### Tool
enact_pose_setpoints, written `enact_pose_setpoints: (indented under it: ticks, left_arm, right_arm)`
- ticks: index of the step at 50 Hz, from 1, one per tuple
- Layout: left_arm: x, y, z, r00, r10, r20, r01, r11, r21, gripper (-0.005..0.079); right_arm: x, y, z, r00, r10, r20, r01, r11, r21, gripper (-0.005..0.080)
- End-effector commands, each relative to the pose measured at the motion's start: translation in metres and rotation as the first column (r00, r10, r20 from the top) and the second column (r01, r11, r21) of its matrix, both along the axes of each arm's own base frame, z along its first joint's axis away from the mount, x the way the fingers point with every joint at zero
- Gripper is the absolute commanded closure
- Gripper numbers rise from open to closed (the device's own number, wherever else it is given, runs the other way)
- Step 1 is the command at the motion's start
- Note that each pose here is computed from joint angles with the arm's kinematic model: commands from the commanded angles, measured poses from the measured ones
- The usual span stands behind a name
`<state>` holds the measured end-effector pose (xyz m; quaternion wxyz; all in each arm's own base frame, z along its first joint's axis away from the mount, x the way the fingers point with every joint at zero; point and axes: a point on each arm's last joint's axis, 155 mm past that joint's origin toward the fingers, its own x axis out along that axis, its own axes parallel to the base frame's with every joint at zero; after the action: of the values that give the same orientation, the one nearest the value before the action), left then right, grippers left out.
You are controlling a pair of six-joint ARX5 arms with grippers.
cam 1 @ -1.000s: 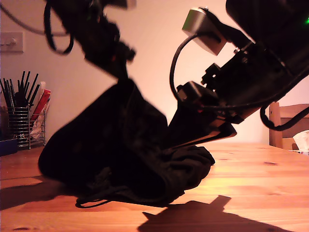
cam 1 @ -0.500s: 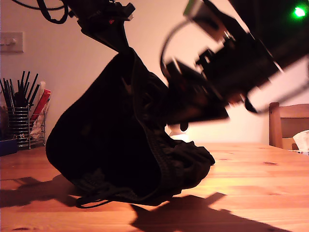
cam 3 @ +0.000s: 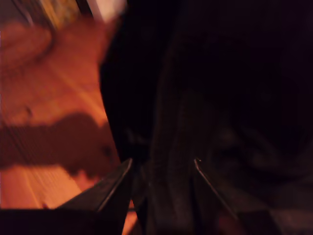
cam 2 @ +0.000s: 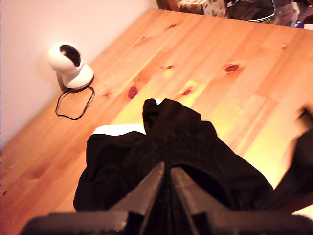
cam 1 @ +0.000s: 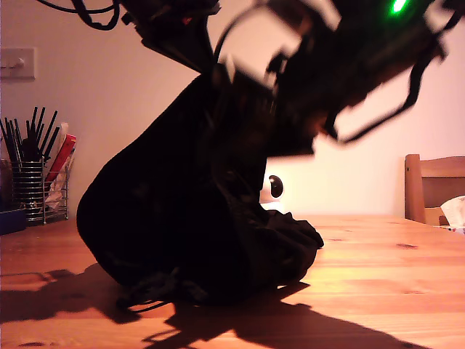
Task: Fold the shorts in front of you. After folding it, place it to the right side.
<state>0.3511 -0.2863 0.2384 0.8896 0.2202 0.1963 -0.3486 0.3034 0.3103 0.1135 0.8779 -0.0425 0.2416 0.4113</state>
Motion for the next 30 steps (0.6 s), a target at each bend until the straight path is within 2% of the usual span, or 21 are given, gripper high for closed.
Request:
enact_pose_setpoints:
  ticks: [1,12,16,19,21,22,30]
  left_arm:
    - [0.002,-0.006,0.014,1.0,-0.006,0.015,0.006,1.0,-0.029,0.0762]
    - [0.0,-0.006,0.022,1.0,-0.013,0.004,0.013,1.0,-0.024,0.0762]
    - [0.0,-0.005,0.021,1.0,-0.013,0.001,0.013,1.0,-0.021,0.0762]
    - [-0.002,-0.004,0.017,1.0,-0.013,-0.012,0.013,1.0,-0.01,0.0762]
    - [-0.003,-0.002,0.014,1.0,-0.012,-0.023,0.012,1.0,-0.002,0.0762]
    - [-0.004,-0.002,0.013,1.0,-0.012,-0.029,0.012,1.0,0.003,0.0762]
    - [-0.005,0.009,0.002,0.998,0.001,-0.063,0.002,0.999,0.044,0.0762]
  right_arm:
    - [0.003,0.007,0.003,1.0,-0.004,0.008,0.004,1.0,0.006,0.0399]
    - [0.012,0.01,-0.004,1.0,-0.025,0.007,0.025,1.0,-0.012,0.041]
    - [0.012,0.01,-0.002,1.0,-0.023,0.012,0.023,1.0,-0.01,0.0515]
    - [0.013,0.011,-0.001,1.0,-0.018,0.02,0.019,1.0,-0.015,0.0638]
    - [0.013,0.01,-0.002,1.0,-0.018,0.02,0.019,1.0,-0.016,0.0755]
    - [0.012,0.01,-0.002,1.0,-0.018,0.019,0.019,1.0,-0.02,0.0774]
    - [0.008,-0.001,-0.02,0.999,-0.036,-0.025,0.033,0.995,-0.094,0.0765]
